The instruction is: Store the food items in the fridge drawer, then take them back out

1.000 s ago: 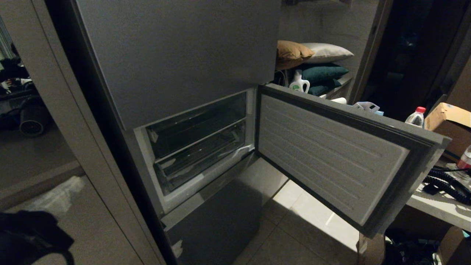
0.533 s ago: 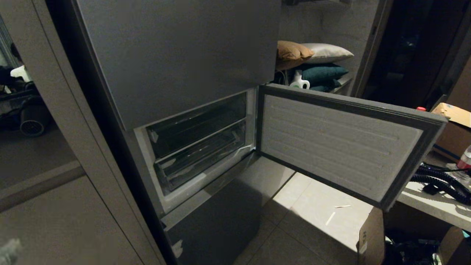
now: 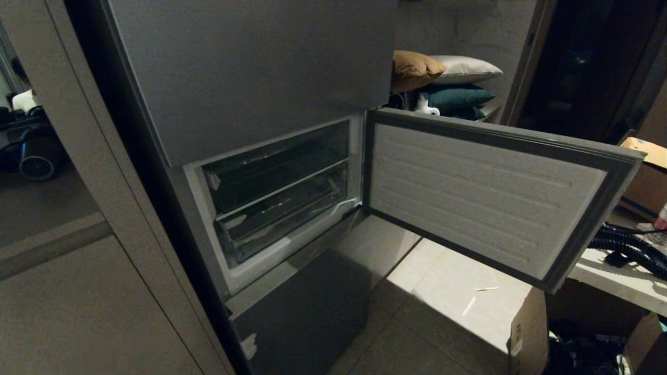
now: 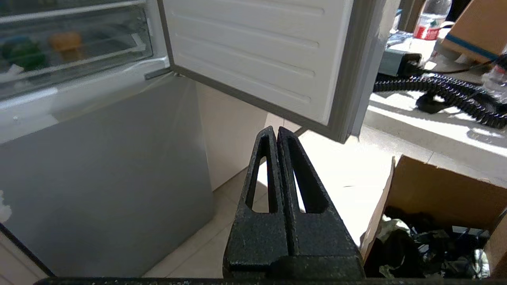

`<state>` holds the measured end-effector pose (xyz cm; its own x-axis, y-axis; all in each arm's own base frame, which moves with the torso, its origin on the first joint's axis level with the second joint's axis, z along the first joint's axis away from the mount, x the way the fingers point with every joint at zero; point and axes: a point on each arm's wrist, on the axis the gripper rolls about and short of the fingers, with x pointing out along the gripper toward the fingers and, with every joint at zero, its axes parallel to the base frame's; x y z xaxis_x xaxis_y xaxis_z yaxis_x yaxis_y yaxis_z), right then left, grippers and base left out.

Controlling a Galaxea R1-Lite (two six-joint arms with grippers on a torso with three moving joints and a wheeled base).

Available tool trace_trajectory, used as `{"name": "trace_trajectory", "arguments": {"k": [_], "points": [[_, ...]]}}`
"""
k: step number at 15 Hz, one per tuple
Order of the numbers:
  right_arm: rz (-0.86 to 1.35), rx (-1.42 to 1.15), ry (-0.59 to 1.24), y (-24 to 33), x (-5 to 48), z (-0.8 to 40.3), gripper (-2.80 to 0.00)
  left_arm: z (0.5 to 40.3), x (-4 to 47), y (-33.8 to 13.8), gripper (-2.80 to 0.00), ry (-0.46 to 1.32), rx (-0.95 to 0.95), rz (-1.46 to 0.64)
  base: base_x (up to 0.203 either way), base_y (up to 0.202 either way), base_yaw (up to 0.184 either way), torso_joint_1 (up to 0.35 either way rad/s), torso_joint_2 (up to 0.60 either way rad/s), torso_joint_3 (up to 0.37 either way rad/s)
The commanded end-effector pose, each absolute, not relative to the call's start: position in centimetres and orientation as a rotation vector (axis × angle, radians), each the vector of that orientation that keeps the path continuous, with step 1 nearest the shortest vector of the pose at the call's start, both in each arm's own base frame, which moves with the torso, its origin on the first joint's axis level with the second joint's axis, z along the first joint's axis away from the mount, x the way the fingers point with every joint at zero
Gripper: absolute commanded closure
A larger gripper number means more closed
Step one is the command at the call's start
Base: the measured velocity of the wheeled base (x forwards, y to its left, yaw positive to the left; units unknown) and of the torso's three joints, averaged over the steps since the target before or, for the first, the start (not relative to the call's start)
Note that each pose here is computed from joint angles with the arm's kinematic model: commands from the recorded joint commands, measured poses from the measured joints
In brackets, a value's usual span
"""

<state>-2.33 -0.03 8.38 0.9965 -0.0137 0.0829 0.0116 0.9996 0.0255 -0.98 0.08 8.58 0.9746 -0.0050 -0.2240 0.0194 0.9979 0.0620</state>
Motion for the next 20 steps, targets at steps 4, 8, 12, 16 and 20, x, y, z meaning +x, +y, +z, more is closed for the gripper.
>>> {"name": "trace_trajectory", "arguments": {"k": [4, 8, 12, 16, 20], "points": [[-0.013, 0.025, -0.052, -0.03, -2.07, 7.54, 0.00, 7.59, -2.59, -0.05, 0.00, 0.057, 0.077, -0.045, 0.000, 0.000, 0.000, -0.145, 0.34, 0.185], [-0.013, 0.025, -0.052, -0.03, -2.07, 7.54, 0.00, 7.66, -2.60, 0.04, 0.00, 0.054, -0.006, 0.000, 0.000, 0.000, 0.000, -0.154, 0.35, 0.200], [-0.013, 0.025, -0.052, -0.03, -2.07, 7.54, 0.00, 7.66, -2.60, 0.04, 0.00, 0.054, -0.006, 0.000, 0.000, 0.000, 0.000, -0.184, 0.44, 0.253], [-0.013, 0.025, -0.052, -0.03, -2.07, 7.54, 0.00, 7.66, -2.60, 0.04, 0.00, 0.054, -0.006, 0.000, 0.000, 0.000, 0.000, -0.209, 0.51, 0.301], [-0.013, 0.025, -0.052, -0.03, -2.07, 7.54, 0.00, 7.66, -2.60, 0.04, 0.00, 0.054, -0.006, 0.000, 0.000, 0.000, 0.000, -0.046, 0.12, 0.073]]}}
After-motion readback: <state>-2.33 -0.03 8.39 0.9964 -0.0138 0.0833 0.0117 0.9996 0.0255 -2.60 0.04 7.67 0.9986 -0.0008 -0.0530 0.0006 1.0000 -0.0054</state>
